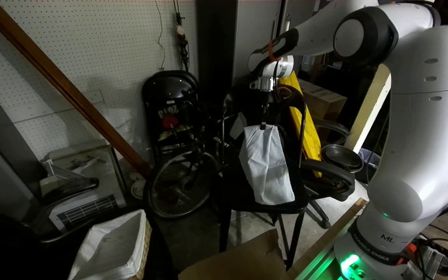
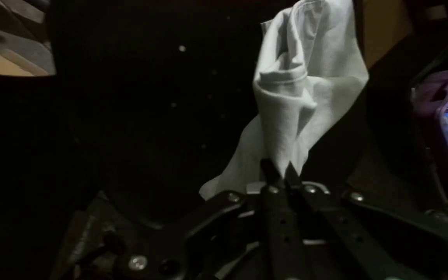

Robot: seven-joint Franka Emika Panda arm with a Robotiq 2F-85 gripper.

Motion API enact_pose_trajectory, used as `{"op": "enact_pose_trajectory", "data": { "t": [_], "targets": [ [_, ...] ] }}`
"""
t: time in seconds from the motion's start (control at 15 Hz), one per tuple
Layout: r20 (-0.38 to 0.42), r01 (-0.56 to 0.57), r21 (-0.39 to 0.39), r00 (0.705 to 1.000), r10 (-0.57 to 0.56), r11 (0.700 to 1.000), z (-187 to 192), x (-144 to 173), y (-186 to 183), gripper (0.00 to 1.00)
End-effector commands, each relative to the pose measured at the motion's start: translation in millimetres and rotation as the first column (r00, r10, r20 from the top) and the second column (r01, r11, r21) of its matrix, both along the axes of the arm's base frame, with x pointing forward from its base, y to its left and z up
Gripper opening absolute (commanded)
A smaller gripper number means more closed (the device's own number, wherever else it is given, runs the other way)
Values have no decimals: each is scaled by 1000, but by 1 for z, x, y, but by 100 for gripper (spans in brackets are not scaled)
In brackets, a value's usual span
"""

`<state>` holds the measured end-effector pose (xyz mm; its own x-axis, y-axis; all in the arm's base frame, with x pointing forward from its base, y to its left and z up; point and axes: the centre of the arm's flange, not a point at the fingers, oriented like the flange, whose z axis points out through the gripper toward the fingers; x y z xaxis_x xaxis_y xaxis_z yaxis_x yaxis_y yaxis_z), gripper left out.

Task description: Put the white towel on the seat then fold the towel twice.

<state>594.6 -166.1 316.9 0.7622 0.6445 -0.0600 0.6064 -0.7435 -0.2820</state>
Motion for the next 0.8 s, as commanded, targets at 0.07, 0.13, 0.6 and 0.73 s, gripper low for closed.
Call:
{"op": "enact_pose_trajectory", "data": {
  "t": [0.07,0.13,0.6,0.73],
  "targets": [
    [86,79,-221,994,-61,972,-19,7,-9,1],
    [107,83,-267,993,-56,960,-23,8,-9,1],
    [183,93,-351,983,-29,932,-19,-1,2,56],
    [170,99,-357,985,-40,929,-3,-7,7,70]
  ]
}}
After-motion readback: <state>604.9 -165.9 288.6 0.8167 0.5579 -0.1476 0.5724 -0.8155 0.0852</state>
